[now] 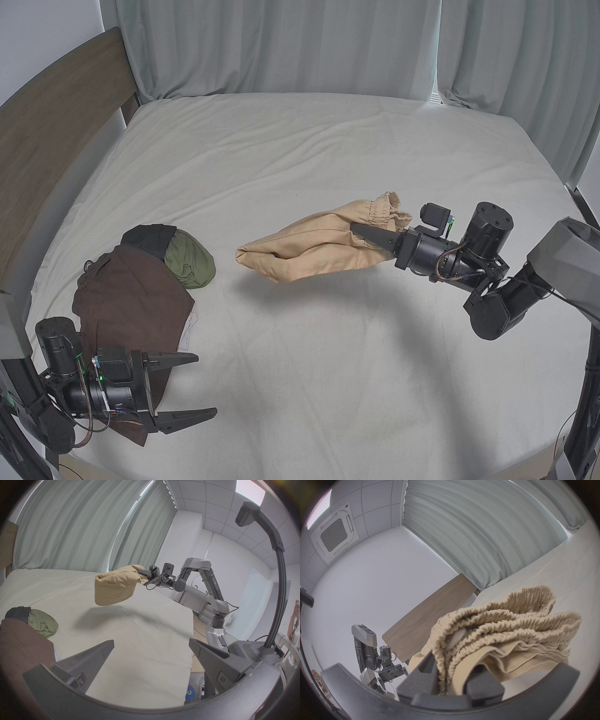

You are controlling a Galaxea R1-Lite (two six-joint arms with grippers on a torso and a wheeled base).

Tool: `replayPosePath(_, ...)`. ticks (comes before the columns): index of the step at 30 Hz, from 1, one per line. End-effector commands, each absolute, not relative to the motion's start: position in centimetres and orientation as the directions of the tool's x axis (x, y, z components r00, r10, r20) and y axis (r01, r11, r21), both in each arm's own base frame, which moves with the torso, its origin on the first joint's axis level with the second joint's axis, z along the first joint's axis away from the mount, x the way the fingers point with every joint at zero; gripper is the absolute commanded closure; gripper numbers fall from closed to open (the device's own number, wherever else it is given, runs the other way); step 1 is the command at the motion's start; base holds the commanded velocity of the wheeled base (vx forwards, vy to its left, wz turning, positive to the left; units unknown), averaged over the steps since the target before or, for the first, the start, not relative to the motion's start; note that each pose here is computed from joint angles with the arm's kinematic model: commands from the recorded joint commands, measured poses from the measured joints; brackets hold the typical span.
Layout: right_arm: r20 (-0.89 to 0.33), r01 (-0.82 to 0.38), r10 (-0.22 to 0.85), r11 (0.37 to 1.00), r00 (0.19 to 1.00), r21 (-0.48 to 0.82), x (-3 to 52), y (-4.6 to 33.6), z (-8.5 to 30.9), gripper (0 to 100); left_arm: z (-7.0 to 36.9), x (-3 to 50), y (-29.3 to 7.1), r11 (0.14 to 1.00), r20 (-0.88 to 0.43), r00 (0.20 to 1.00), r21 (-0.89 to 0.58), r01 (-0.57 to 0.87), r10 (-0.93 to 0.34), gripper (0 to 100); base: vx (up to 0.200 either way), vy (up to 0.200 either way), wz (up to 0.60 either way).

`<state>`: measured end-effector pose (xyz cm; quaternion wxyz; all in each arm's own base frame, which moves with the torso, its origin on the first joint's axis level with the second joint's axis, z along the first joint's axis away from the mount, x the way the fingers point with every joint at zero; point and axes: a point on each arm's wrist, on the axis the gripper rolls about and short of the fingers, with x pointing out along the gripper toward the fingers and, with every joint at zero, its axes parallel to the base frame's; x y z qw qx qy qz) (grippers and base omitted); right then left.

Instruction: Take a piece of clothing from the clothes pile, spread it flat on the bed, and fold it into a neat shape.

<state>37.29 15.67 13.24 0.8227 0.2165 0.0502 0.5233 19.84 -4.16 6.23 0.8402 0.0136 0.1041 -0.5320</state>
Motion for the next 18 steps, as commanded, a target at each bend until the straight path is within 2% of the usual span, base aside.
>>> replayPosePath(1, 0.153, -0.839, 0.881, 0.353, 0.447, 0.414, 38.4, 16.0, 13.8, 100, 6.1, 19.4, -4.1, 0.432, -0.197, 0.408, -0.1, 0.896, -0.892, 0, 0.0, 0.0, 0.0)
replayPosePath(8, 0.164, -0.825, 0.879, 0.335, 0.447, 0.455, 40.4, 16.7, 13.9, 100, 6.1, 19.4, -4.2, 0.43, -0.196, 0.407, -0.099, 0.897, -0.892, 0, 0.0, 0.0, 0.0)
replayPosePath(18, 0.121, -0.783, 0.863, 0.375, 0.49, 0.496, 45.2, 16.5, 11.6, 100, 6.1, 19.4, -4.2, 0.429, -0.196, 0.405, -0.099, 0.898, -0.893, 0, 0.0, 0.0, 0.0)
